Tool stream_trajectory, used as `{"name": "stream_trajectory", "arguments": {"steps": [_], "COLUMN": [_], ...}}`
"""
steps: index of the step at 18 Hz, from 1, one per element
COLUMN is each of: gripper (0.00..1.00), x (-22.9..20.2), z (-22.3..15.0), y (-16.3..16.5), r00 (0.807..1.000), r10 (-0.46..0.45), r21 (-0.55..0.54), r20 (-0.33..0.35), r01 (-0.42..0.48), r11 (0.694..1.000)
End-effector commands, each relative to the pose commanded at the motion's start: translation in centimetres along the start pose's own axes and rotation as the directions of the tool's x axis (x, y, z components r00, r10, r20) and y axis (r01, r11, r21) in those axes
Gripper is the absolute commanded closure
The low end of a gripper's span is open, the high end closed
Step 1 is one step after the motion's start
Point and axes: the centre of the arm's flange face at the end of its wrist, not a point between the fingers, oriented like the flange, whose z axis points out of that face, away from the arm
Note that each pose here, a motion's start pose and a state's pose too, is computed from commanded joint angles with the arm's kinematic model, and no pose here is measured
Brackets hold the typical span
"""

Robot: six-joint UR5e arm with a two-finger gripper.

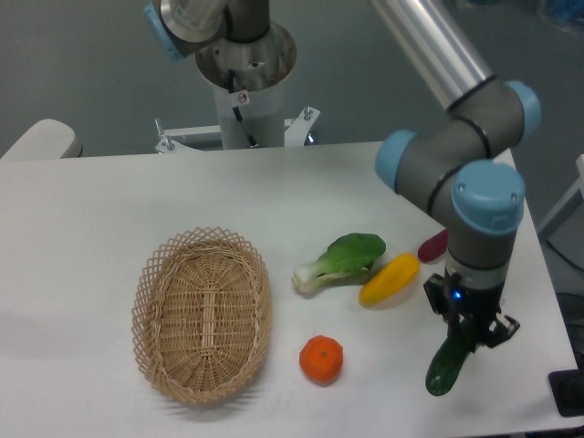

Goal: Place the cucumber on the table
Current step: 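Lower the cucumber onto the table and open the gripper, then lift the open gripper up off the cucumber toward the yellow pepper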

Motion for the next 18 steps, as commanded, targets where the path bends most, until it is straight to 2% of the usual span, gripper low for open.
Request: {"name": "stream_trajectory", "arguments": {"steps": [4,10,11,12,13,14,15,16,18], "gripper": [0.66,0.65,0.63,0.57,0.45,0.19,0.05,0.01,0.0], "x": [1.2,2.5,2.6,2.5,2.5,2.4,2.2,2.1,2.1], "z": [4.2,5.5,5.5,5.4,5.4,5.3,5.1,4.9,4.0], "y": [0.1,0.1,0.1,0.1,0.1,0.1,0.0,0.0,-0.2], "r00": [0.998,0.996,0.996,0.996,0.996,0.996,0.997,0.997,0.997], "r10": [0.001,0.007,0.005,0.002,0.005,0.004,0.001,-0.006,-0.003], "r21": [0.001,0.001,0.001,0.0,0.001,0.0,0.0,-0.001,-0.006], "r20": [-0.058,-0.091,-0.092,-0.091,-0.089,-0.086,-0.082,-0.078,-0.071], "r01": [-0.001,-0.007,-0.005,-0.002,-0.005,-0.004,-0.001,0.006,0.002], "r11": [1.0,1.0,1.0,1.0,1.0,1.0,1.0,1.0,1.0]}}
